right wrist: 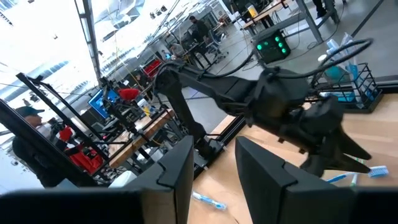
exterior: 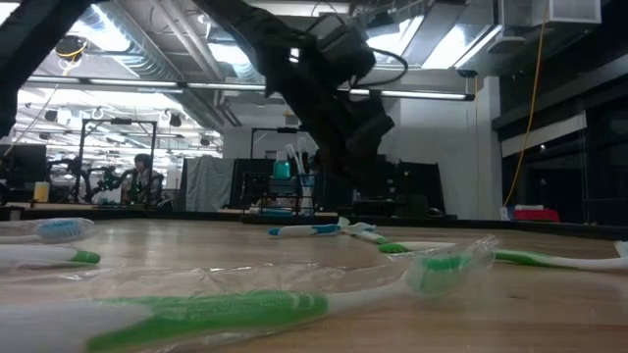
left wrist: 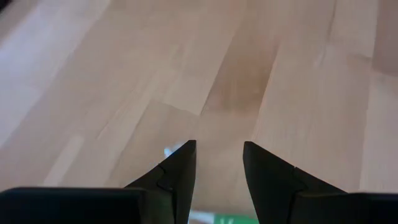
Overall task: Pick & Place toothbrushing station
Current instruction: Put the blue toothbrush into the wire organizer
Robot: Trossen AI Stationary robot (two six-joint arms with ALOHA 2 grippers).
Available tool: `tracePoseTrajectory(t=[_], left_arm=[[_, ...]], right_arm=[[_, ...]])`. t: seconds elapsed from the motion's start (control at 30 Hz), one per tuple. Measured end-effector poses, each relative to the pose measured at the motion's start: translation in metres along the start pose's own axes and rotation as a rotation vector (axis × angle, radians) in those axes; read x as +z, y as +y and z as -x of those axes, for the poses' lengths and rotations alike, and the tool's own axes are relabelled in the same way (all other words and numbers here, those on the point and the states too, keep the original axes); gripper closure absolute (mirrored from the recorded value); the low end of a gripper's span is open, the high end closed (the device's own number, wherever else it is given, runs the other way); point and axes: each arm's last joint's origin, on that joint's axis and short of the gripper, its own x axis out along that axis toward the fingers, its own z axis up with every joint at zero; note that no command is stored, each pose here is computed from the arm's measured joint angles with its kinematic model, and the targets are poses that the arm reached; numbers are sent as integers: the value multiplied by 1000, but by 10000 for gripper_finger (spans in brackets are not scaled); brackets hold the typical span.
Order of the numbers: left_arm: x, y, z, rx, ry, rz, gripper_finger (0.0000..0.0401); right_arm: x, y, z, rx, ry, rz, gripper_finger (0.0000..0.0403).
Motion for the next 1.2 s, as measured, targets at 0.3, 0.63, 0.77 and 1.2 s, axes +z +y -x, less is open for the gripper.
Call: tracePoseTrajectory(t=[0.3,0.63,0.77,1.2], left_arm=[[-2,6,-25,67,143,-21,272],[-4,20,-30,56,178,46,272],[-8,21,-35,25,207,74,272],[-10,25,-40,6,217,144,383]], right_arm=[[0,0,3,3,-2,-1,282],[0,0,6,10,-1,4,282],[0,0,6,10,0,4,283],[0,0,6,10,0,4,283]])
